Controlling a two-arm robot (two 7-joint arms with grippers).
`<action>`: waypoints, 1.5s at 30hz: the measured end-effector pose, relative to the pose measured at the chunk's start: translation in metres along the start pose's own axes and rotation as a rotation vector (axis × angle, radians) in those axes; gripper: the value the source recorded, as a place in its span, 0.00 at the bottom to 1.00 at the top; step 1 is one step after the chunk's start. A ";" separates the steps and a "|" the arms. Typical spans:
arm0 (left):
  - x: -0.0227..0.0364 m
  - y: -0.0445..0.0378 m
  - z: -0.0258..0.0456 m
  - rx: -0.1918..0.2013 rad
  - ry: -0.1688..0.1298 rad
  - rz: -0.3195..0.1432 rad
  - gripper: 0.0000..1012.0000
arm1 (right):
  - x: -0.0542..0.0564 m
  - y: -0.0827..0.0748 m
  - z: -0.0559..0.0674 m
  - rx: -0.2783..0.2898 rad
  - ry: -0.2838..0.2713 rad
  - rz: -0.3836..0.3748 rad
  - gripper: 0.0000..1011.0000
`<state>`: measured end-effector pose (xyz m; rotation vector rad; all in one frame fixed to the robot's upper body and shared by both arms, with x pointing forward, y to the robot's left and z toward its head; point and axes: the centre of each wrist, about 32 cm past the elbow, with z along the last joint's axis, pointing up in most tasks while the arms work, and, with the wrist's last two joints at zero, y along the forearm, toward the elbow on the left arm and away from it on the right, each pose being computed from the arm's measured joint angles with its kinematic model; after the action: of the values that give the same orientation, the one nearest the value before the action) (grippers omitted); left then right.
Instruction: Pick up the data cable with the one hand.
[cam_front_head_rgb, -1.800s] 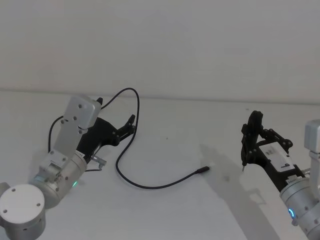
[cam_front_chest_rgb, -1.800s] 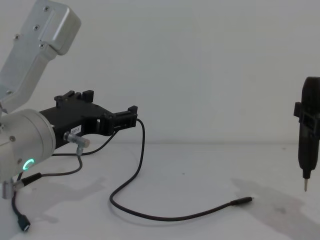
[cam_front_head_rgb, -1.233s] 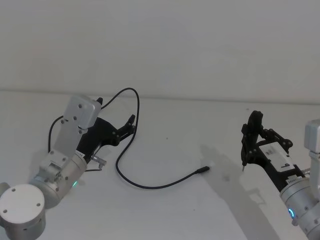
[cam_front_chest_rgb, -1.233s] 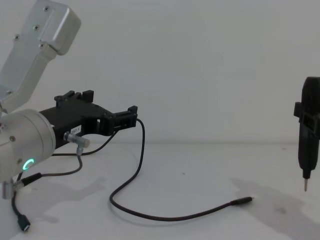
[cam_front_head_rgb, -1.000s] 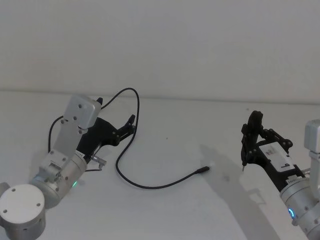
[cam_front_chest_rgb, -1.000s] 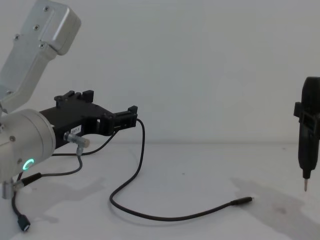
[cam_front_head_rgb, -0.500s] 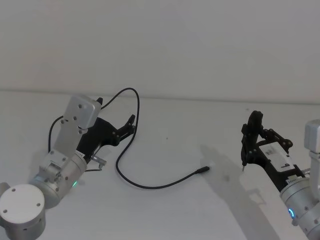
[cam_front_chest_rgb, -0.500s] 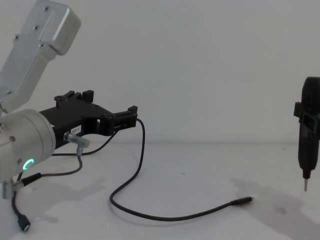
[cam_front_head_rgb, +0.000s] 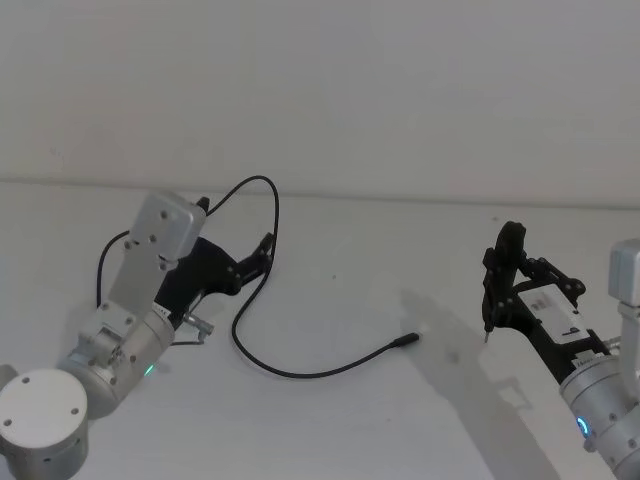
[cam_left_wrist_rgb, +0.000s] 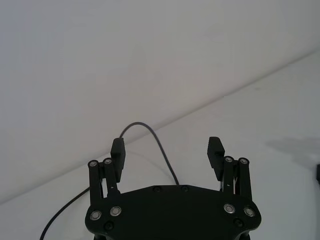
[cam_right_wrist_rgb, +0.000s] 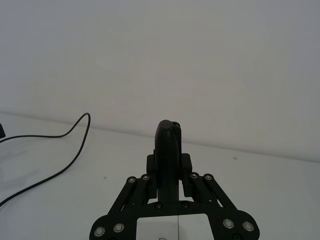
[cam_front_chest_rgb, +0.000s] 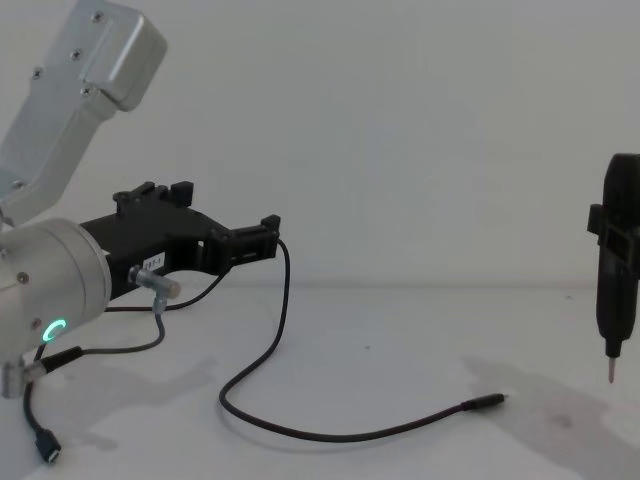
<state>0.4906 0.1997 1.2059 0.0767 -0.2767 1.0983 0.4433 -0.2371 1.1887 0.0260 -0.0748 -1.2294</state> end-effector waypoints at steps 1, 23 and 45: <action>0.0003 0.0005 0.0004 0.002 -0.003 -0.008 0.99 | 0.000 0.000 0.000 0.000 0.000 0.000 0.27; 0.0290 0.0079 0.0208 0.098 -0.140 -0.347 0.99 | 0.000 0.000 0.000 0.000 0.000 0.000 0.27; 0.0334 -0.0076 0.0407 0.288 -0.124 -0.543 0.99 | 0.000 0.000 0.000 0.000 0.000 0.000 0.27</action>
<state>0.5041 0.2172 1.2543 0.4521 -0.1904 0.5859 0.4433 -0.2371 1.1887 0.0260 -0.0748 -1.2295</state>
